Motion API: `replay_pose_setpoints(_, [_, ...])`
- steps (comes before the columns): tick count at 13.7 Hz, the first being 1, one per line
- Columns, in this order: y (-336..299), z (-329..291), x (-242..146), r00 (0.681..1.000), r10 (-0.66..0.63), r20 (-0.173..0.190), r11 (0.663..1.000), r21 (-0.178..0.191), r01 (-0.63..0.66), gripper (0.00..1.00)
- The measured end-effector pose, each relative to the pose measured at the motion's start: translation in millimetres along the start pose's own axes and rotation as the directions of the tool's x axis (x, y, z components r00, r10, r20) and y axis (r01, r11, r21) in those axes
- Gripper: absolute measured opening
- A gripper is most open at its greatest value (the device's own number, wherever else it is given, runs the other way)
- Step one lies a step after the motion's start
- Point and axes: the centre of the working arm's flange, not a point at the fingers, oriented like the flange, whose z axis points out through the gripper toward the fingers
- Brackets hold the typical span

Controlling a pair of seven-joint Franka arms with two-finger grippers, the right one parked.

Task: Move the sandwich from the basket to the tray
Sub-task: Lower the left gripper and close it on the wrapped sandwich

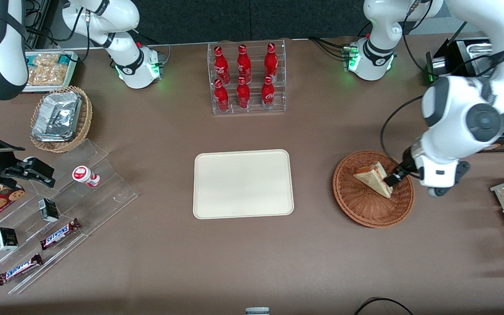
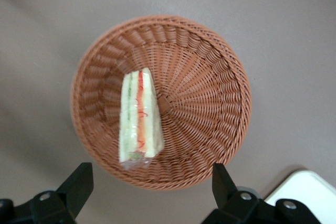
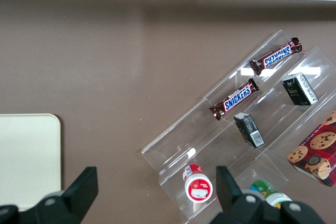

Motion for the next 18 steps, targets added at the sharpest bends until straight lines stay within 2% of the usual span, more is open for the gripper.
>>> replay_pose_setpoints(4, [-13, 50, -14, 0.996, -0.092, -0.005, 0.996, -0.005, 0.092, 1.0])
replay_pose_setpoints(8, [-31, 90, -20, 0.99, -0.137, -0.02, 0.99, -0.031, 0.136, 1.0])
replay_pose_setpoints(11, [-35, 119, -21, 0.988, -0.153, -0.004, 0.988, -0.007, 0.153, 1.0])
replay_pose_setpoints(15, [-35, 152, -16, 0.988, -0.155, -0.002, 0.988, -0.004, 0.155, 1.0])
replay_pose_setpoints(17, [-36, 163, -14, 0.988, -0.155, 0.0, 0.988, -0.002, 0.155, 0.96])
replay_pose_setpoints(18, [-36, 164, -14, 0.988, -0.155, 0.0, 0.988, -0.003, 0.155, 0.84])
